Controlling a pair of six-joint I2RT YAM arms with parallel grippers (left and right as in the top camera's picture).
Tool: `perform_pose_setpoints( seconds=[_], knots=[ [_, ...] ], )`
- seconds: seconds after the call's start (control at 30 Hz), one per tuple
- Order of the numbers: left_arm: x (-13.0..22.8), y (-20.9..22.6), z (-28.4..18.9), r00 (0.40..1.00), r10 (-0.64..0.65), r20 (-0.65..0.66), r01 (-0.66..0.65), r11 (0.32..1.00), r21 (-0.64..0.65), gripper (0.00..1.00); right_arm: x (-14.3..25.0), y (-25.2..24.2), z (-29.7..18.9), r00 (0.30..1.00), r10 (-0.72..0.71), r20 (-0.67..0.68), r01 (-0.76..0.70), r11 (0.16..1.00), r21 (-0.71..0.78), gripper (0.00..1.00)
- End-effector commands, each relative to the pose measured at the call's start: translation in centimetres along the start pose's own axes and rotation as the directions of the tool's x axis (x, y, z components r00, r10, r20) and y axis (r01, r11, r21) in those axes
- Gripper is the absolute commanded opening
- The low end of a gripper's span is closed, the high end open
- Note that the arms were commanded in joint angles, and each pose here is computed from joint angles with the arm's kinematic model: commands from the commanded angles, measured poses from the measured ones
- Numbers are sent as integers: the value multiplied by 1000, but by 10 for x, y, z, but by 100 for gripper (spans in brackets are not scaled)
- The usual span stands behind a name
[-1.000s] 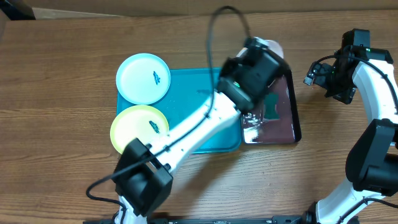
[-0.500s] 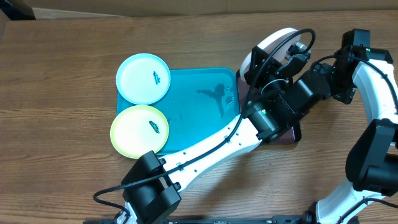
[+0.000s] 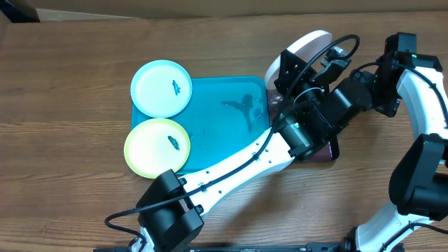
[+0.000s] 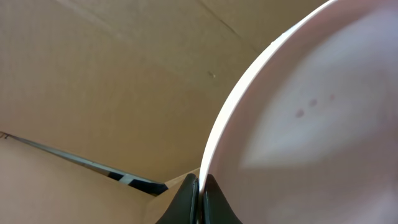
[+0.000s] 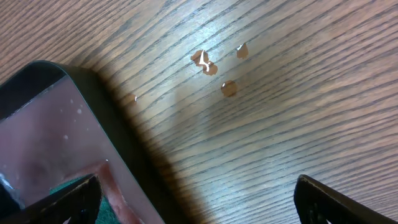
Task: Clean dirty plates on tray and stack at the side
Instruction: 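Lift the white plate by its rim with the left gripper, then carry the white plate left and set it on the table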
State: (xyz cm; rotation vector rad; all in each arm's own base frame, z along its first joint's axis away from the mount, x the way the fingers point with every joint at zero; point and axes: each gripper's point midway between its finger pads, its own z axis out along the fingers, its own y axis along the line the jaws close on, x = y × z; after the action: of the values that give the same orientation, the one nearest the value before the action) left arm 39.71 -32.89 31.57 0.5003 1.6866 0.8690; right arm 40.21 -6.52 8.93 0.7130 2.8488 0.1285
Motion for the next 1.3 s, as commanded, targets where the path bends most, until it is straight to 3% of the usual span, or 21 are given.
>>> perform_pose_setpoints(
  seconds=[0.0, 0.2, 0.33, 0.47, 0.57, 0.67, 0.77, 0.87, 0.9, 1.1, 1.27],
  knots=[
    [-9, 22, -3, 996, -91, 3, 91, 995, -32, 4, -7, 5, -8, 1000, 0, 29, 0, 1000, -16, 100],
    [7, 7, 1, 983, -183, -30, 184, 983, 24, 4, -7, 5, -8, 1000, 0, 29, 0, 1000, -16, 100],
    [46, -40, 8, 948, -257, -188, 299, 921, 249, 4, -7, 5, -8, 1000, 0, 29, 0, 1000, -16, 100],
    [89, -86, 13, 844, -270, -464, 478, 770, 422, 4, -7, 5, -8, 1000, 0, 29, 0, 1000, -16, 100],
    [102, -106, 11, 774, -202, -600, 581, 604, 546, 4, -7, 5, -8, 1000, 0, 29, 0, 1000, -16, 100],
    [110, -108, 19, 694, -164, -701, 688, 438, 579, 4, -7, 5, -8, 1000, 0, 29, 0, 1000, -16, 100],
    [123, -93, 35, 574, -112, -811, 810, 224, 542, 4, -7, 5, -8, 1000, 0, 29, 0, 1000, -16, 100],
    [145, -58, 64, 434, -95, -896, 901, 65, 430, 4, -7, 5, -8, 1000, 0, 29, 0, 1000, -16, 100],
    [155, -47, 74, 396, -102, -913, 918, 42, 394, 4, -7, 5, -8, 1000, 0, 29, 0, 1000, -16, 100],
    [268, 50, 149, 92, -231, -969, 995, 52, 82, 4, -7, 5, -8, 1000, 0, 29, 0, 1000, -16, 100],
    [373, 127, 166, -110, -335, -936, 986, 80, -145, 4, -7, 5, -8, 1000, 0, 29, 0, 1000, -16, 100]
  ],
)
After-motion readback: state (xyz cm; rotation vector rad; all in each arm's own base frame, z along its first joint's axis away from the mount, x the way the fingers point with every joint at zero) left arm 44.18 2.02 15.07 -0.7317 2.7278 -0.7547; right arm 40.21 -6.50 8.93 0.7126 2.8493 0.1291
